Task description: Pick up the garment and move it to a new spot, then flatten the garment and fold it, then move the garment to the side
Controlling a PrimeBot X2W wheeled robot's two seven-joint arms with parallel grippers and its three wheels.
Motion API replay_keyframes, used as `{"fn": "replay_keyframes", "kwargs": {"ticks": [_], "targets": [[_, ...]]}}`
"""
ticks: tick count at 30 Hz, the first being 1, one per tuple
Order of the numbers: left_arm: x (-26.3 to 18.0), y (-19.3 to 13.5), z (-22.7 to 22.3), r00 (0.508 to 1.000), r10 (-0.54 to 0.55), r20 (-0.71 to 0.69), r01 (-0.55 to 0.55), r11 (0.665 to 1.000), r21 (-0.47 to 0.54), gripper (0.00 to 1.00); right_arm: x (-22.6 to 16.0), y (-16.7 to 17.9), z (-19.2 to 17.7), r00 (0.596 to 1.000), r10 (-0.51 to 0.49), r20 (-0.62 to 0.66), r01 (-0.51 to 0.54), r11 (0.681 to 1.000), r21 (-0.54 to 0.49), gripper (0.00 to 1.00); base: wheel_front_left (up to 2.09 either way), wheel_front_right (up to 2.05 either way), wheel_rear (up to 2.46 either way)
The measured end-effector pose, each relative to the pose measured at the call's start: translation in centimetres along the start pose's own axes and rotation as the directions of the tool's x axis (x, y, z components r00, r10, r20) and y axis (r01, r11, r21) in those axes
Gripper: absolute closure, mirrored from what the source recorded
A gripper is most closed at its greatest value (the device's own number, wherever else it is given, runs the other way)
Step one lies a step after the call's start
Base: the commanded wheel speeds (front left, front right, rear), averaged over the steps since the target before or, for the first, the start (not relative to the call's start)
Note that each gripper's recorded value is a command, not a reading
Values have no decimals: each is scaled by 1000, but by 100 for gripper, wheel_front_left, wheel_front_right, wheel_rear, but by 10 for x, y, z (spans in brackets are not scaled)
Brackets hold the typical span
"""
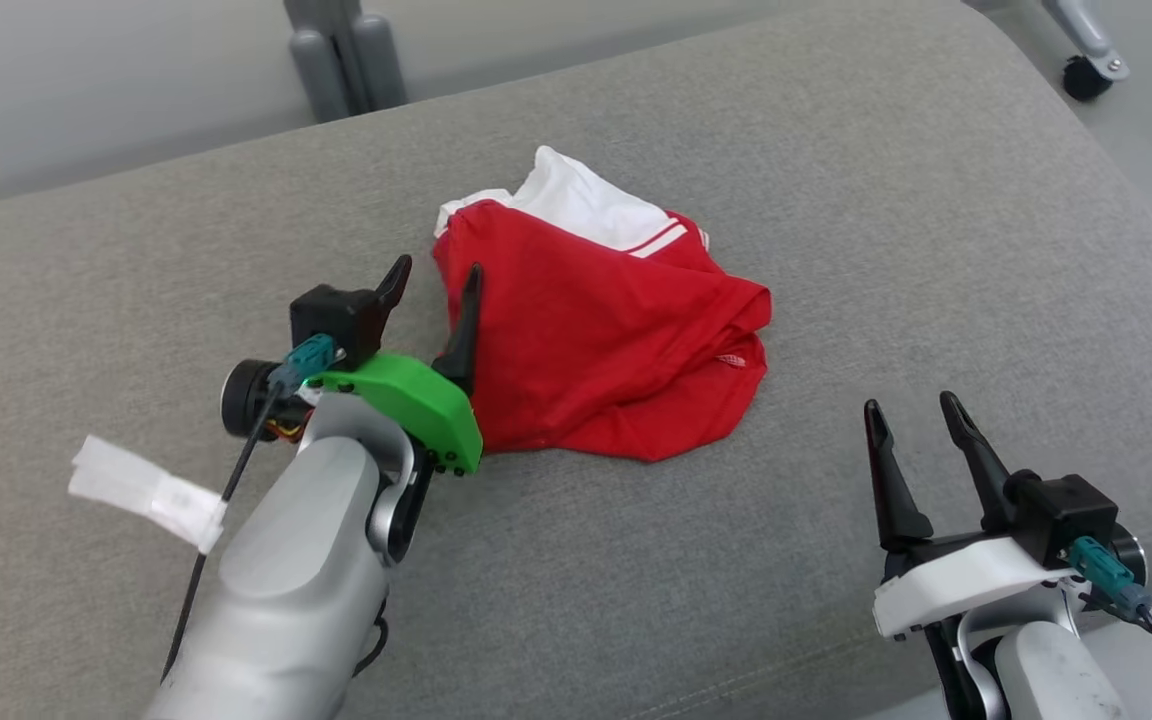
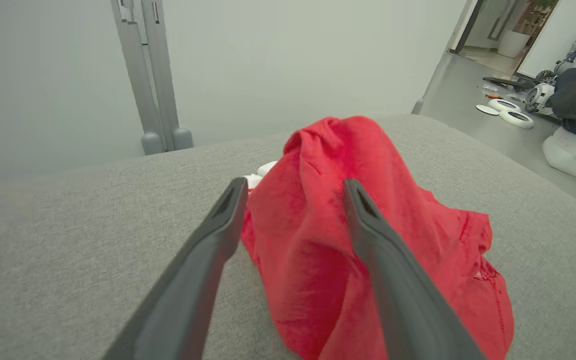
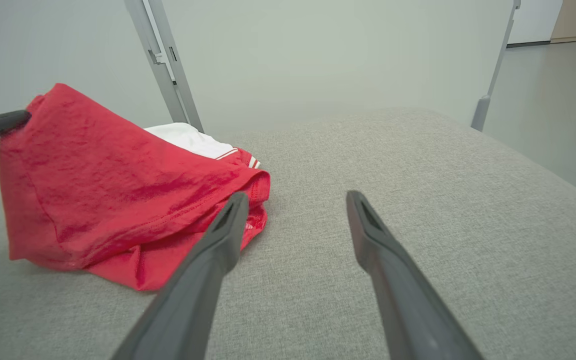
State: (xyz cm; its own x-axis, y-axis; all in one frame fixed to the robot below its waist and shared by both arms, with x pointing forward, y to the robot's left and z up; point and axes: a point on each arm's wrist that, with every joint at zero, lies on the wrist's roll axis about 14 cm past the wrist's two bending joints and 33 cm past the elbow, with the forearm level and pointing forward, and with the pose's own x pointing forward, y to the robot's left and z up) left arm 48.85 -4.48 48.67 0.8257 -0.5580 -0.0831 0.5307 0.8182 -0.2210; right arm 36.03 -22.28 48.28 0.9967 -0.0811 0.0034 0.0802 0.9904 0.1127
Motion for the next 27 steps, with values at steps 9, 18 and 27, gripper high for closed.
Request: {"fn": "replay_keyframes", "kwargs": {"ticks": [9, 18, 27], "targets": [[-87, 57, 44, 954, 196, 227, -187, 981, -57, 0, 5, 16, 8, 998, 54, 30, -54, 998, -16, 0, 0, 0, 0], [-170, 78, 45, 902, 311, 298, -315, 948, -38, 0, 7, 37, 13, 992, 119, 38, -118, 993, -28, 0, 0, 0, 0], [-214, 89, 27, 872, 402, 278, -399, 914, -70, 0, -2, 42, 5, 991, 136, 10, -136, 990, -25, 0, 0, 0, 0]]}}
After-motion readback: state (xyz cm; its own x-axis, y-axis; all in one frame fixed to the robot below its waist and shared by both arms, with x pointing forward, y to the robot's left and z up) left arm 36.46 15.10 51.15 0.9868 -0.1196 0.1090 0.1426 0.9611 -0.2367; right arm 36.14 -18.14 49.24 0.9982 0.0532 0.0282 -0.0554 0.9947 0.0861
